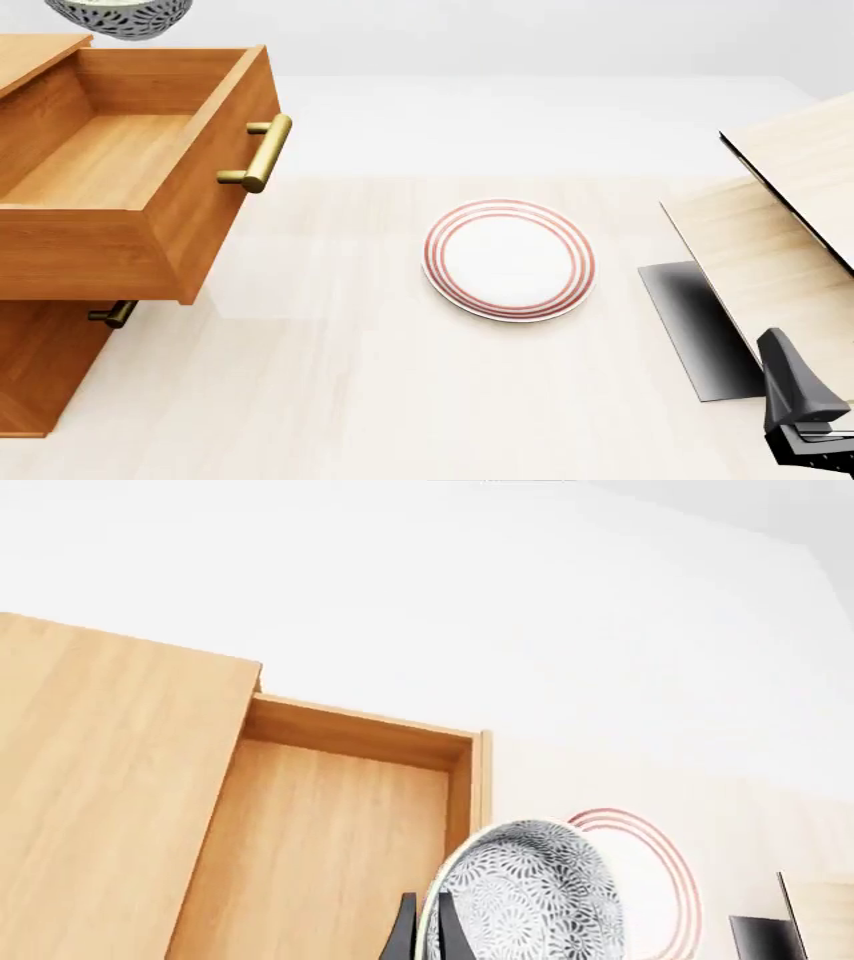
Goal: Open the top drawer of the cabinet and put the bowl in it.
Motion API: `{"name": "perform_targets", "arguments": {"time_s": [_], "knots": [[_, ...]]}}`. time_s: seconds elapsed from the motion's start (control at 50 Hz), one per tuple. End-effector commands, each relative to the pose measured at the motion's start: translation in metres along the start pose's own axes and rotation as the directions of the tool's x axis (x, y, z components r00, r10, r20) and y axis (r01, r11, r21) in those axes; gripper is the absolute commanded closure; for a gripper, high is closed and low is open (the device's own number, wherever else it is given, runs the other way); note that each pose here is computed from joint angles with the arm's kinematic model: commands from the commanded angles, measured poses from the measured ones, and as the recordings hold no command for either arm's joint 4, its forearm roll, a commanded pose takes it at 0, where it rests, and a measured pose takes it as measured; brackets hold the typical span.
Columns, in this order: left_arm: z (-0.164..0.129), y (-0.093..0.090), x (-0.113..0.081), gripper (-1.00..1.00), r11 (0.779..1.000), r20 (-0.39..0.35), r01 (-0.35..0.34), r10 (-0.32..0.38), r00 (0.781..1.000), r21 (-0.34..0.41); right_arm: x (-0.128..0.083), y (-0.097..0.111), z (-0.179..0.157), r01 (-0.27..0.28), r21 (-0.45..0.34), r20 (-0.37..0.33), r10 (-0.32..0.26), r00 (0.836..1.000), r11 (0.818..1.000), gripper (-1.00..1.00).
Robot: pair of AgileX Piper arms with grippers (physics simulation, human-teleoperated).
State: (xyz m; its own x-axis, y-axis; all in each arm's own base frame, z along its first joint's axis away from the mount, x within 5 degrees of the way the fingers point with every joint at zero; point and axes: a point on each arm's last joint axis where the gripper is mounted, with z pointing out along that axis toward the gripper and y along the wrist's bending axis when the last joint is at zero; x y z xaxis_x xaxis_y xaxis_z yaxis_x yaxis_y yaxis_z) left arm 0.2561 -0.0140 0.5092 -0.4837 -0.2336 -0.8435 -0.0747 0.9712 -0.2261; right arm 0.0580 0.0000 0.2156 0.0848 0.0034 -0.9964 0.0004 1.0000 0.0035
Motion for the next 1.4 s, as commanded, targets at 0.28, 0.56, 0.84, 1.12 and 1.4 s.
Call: {"name": "perform_targets", "arguments": {"time_s": [0.28,0.56,0.84,1.12,1.4], "knots": [[-0.001,0.023,0.017,1.0,0.996,0.014,0.071,-0.07,0.997,-0.06,0.0,0.0,0.0,0.001,0.0,0.0,-0.001,1.0,1.0,-1.0],[0.009,0.031,0.024,1.0,0.992,0.009,0.095,-0.095,0.995,-0.083,0.0,0.0,0.0,0.001,0.0,0.0,-0.001,1.0,1.0,-1.0],[0.029,0.035,0.031,1.0,0.989,-0.005,0.115,-0.116,0.993,-0.089,0.0,0.0,0.0,0.001,0.0,0.0,-0.001,1.0,1.0,-1.0],[0.048,0.04,0.036,1.0,0.987,-0.019,0.126,-0.128,0.992,-0.101,0.0,0.0,0.0,0.001,0.0,0.0,-0.001,1.0,1.0,-1.0],[0.06,0.047,0.045,1.0,0.983,-0.029,0.142,-0.147,0.989,-0.12,0.0,0.0,0.0,0.001,0.0,0.0,-0.001,1.0,1.0,-1.0]]}}
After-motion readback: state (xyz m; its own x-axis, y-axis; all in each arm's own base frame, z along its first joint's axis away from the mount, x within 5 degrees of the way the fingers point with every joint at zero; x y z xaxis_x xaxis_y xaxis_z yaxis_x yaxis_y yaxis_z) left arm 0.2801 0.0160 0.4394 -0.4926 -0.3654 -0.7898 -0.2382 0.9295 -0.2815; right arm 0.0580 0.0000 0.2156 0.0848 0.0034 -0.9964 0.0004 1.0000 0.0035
